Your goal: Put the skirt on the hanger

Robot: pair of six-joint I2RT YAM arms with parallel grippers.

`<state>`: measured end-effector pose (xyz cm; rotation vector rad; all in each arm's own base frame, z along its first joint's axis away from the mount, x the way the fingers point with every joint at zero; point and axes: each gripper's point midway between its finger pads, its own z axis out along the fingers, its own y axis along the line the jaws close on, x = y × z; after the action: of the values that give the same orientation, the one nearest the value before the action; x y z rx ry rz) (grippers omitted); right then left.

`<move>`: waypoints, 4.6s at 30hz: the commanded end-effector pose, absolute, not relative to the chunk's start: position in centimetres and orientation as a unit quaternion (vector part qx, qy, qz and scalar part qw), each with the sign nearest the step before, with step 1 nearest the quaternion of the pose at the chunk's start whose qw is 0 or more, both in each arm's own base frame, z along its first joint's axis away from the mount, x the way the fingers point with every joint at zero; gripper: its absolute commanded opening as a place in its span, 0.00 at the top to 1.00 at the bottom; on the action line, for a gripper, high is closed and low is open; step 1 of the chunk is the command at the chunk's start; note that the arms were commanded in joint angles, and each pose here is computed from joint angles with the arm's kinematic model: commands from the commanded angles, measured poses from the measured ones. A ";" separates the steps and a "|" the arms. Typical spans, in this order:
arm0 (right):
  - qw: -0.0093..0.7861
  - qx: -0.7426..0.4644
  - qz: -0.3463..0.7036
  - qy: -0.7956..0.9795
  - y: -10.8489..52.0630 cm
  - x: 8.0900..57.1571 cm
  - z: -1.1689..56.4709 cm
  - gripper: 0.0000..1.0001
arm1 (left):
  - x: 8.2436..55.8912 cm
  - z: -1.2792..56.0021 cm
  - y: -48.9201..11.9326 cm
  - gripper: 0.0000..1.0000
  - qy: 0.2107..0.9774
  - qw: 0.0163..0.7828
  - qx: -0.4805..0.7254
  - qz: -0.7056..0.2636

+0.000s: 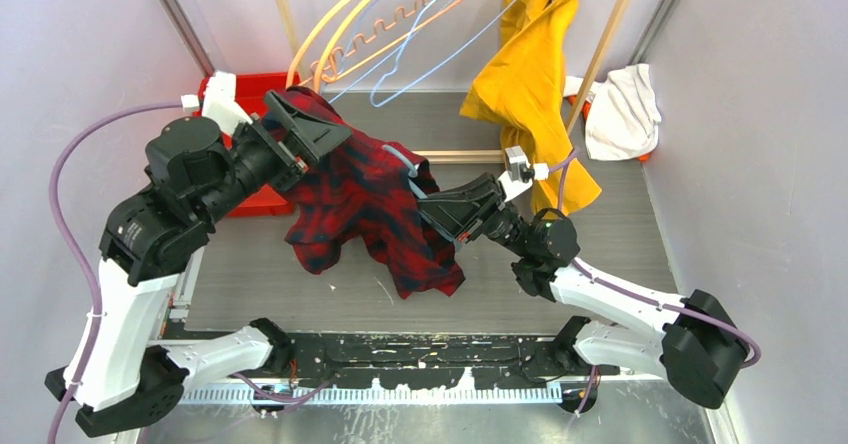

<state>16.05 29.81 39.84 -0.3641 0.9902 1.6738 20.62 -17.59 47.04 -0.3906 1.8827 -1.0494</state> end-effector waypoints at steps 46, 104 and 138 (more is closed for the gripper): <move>0.502 -0.236 0.641 0.531 31.1 12.6 39.3 0.64 | 20.7 48.4 -22.0 1.00 0.763 0.498 0.005 -0.412; 0.526 -0.203 0.473 0.677 27.0 16.0 32.0 0.99 | 21.7 54.1 -22.1 1.00 0.647 0.610 0.025 -0.457; 0.522 -0.123 0.284 0.795 21.3 19.6 27.1 0.99 | 19.1 57.7 -22.7 1.00 0.618 0.573 0.021 -0.537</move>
<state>18.58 22.42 26.85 -0.3283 1.9020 0.7805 21.38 -24.06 50.18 0.0428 1.6915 -1.1209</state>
